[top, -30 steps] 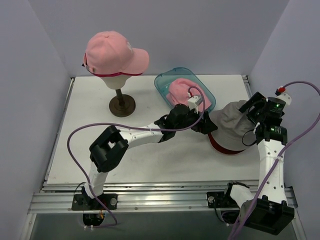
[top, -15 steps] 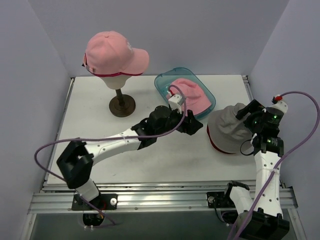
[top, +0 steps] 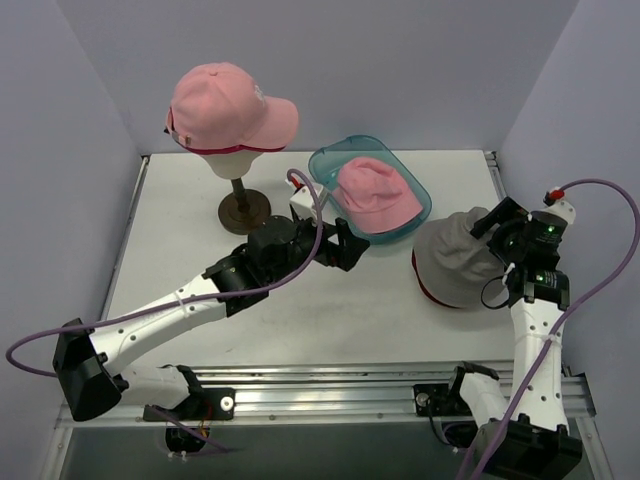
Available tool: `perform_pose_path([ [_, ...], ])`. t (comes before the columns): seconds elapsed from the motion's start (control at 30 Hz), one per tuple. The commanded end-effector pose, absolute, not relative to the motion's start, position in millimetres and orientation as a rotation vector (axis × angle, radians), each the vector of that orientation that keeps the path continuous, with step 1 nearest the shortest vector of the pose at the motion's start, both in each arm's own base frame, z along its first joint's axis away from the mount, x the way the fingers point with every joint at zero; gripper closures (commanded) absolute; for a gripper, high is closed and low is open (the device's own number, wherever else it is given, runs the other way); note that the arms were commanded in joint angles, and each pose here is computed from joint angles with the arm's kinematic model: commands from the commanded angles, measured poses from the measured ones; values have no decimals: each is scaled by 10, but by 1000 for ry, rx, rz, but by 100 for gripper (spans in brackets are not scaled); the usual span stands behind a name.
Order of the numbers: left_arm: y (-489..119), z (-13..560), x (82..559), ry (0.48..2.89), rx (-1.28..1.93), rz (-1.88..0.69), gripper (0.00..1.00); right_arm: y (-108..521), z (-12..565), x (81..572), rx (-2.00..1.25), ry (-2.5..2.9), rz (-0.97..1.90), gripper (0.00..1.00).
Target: Stack the hats
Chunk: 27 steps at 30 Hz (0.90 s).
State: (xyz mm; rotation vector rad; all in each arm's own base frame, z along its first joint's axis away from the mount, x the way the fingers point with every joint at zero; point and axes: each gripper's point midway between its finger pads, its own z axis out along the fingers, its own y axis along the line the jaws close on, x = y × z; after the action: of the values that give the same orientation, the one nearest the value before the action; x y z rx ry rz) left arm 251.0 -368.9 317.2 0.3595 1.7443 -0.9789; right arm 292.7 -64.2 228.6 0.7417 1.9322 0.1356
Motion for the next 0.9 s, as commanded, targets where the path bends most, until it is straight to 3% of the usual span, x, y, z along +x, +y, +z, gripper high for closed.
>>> perform_pose_path([
  [0.0, -3390, 3203, 2526, 1763, 396, -819, 3, -730, 2693, 2973, 739, 1857, 90, 11],
  [0.2, -3023, 3054, 2618, 1779, 404, -645, 2, -716, 2528, 3186, 722, 1917, 128, 4],
  [0.57, -2818, 2934, 2607, 1679, 346, -631, 3, -307, 1759, 3169, 668, 2047, 356, 5],
  [0.87, -2666, 2987, 2563, 1646, 303, -628, 3, 106, 1657, 2967, 578, 2095, 392, 6],
])
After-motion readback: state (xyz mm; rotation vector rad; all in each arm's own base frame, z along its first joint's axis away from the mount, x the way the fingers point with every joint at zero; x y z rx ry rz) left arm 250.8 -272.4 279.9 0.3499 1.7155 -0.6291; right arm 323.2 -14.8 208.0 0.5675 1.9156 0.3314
